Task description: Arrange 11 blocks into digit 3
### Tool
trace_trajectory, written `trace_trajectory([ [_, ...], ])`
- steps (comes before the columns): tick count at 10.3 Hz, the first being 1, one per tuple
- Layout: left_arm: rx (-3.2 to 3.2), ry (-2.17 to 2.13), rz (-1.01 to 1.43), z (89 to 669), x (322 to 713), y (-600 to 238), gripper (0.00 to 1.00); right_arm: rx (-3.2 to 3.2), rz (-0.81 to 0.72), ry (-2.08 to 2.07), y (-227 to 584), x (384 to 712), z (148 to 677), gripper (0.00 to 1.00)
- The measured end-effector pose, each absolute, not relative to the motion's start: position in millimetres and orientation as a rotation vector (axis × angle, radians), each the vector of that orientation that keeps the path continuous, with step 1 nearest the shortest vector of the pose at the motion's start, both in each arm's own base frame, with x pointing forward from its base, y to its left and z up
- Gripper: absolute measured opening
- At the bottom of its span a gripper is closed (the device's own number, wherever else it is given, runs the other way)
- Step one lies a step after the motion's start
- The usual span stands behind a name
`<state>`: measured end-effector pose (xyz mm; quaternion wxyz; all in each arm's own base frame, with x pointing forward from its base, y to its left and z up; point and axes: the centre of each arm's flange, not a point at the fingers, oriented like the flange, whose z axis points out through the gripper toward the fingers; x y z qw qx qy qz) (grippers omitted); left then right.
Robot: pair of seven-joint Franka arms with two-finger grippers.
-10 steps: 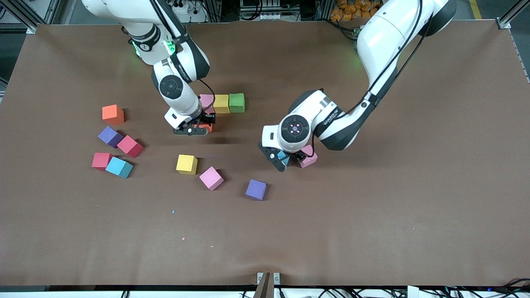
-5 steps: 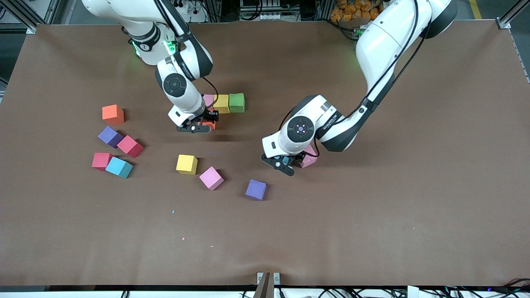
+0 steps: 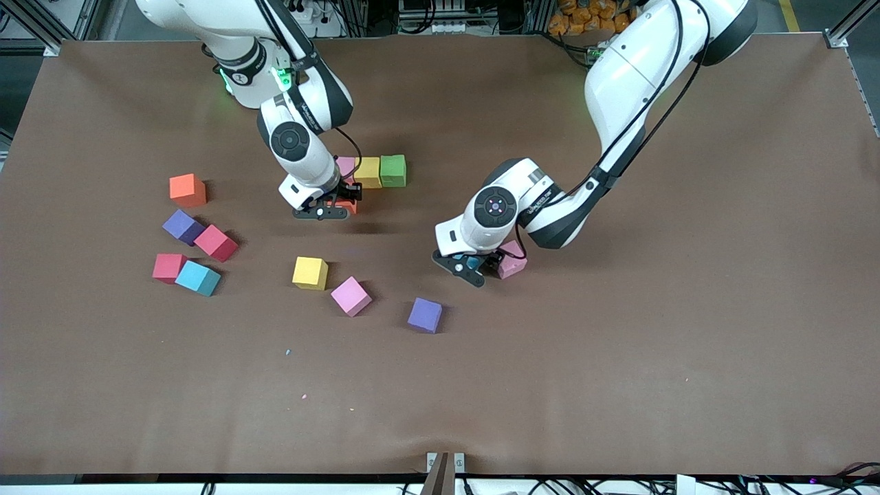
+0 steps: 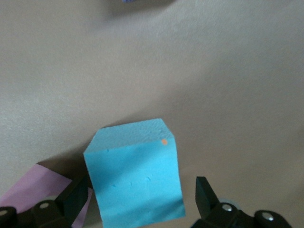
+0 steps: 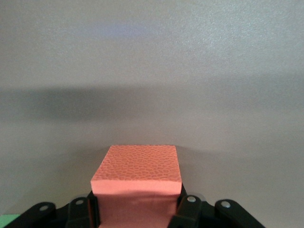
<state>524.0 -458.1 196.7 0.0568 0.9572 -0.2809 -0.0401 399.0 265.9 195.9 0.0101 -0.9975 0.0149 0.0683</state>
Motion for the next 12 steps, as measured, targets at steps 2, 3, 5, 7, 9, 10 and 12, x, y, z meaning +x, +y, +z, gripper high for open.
trace_trajectory([
  [2, 2.903, -0.854, -0.115, 196, 524, -458, 0.92, -3.114, 0.212, 0.046, 266, 399, 196, 0.56],
  [3, 2.902, -0.854, -0.112, 196, 525, -457, 0.83, -3.114, 0.212, 0.047, 266, 399, 196, 0.56],
  [5, 2.902, -0.888, -0.097, 198, 526, -457, 0.60, -3.114, 0.212, 0.046, 266, 399, 196, 0.56],
  [7, 2.904, -0.919, -0.081, 198, 528, -455, 0.54, -3.114, 0.212, 0.046, 266, 399, 196, 0.56],
  [9, 2.895, -0.944, -0.078, 198, 531, -451, 0.54, -3.114, 0.211, 0.046, 265, 399, 196, 0.56],
  [10, 2.887, -0.966, -0.077, 198, 533, -450, 0.54, -3.114, 0.211, 0.043, 265, 400, 196, 0.56],
  [12, 2.879, -0.987, -0.073, 198, 535, -447, 0.54, -3.114, 0.210, 0.045, 263, 401, 196, 0.56],
])
